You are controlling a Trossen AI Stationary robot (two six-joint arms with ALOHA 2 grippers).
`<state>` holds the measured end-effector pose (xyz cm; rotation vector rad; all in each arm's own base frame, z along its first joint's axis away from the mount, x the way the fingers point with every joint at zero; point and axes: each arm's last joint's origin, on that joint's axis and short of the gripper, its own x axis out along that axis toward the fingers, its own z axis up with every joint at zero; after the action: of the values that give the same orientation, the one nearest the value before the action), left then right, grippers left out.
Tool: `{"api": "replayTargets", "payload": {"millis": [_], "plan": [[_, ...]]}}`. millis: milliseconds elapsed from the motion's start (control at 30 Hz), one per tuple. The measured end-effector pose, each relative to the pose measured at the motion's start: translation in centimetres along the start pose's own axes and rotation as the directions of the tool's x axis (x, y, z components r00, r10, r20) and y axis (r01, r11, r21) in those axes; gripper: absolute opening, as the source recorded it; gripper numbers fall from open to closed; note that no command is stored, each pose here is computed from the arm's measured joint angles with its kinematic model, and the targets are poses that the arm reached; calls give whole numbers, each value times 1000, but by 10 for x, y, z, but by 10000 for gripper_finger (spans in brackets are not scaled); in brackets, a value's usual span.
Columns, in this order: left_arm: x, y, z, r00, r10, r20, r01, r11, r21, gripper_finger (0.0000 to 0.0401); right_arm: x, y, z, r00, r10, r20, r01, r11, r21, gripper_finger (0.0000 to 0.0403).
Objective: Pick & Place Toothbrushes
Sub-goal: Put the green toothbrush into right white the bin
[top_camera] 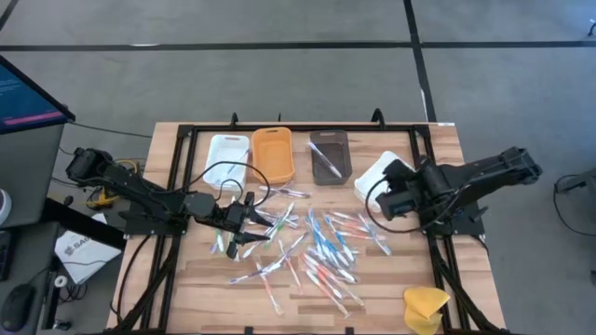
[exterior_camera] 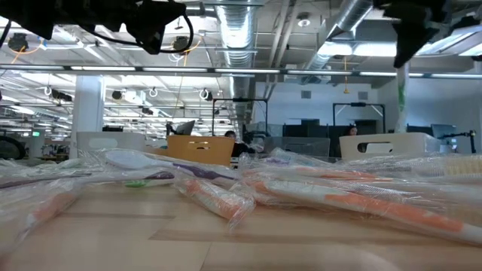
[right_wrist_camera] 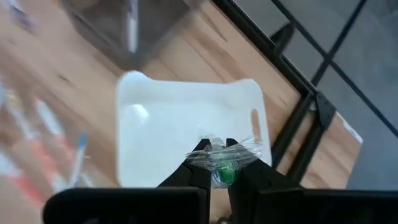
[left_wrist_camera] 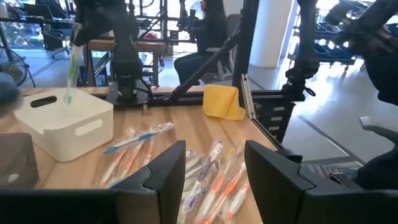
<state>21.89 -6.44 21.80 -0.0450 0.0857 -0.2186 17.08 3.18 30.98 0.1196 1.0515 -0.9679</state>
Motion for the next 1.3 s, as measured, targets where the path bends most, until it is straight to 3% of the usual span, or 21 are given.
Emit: {"api": "replayTargets", "payload": {"millis": [267,600,933,1300], "plan": [[0,0,0,1000,12,2,-12,1000,1,158,28,7,-7,987,-160,29,161,986,-48,19],[0,0,0,1000,12,2,-12,1000,2,158,65,18,11,942,-336,-12,329,929,-169,19],[0,0,0,1000,12,-4,-12,1000,1,158,103,29,36,933,-360,3,350,902,-252,19],[0,0,-1,1000,12,-14,-12,1000,1,158,121,22,61,944,-324,63,330,915,-234,19]]}}
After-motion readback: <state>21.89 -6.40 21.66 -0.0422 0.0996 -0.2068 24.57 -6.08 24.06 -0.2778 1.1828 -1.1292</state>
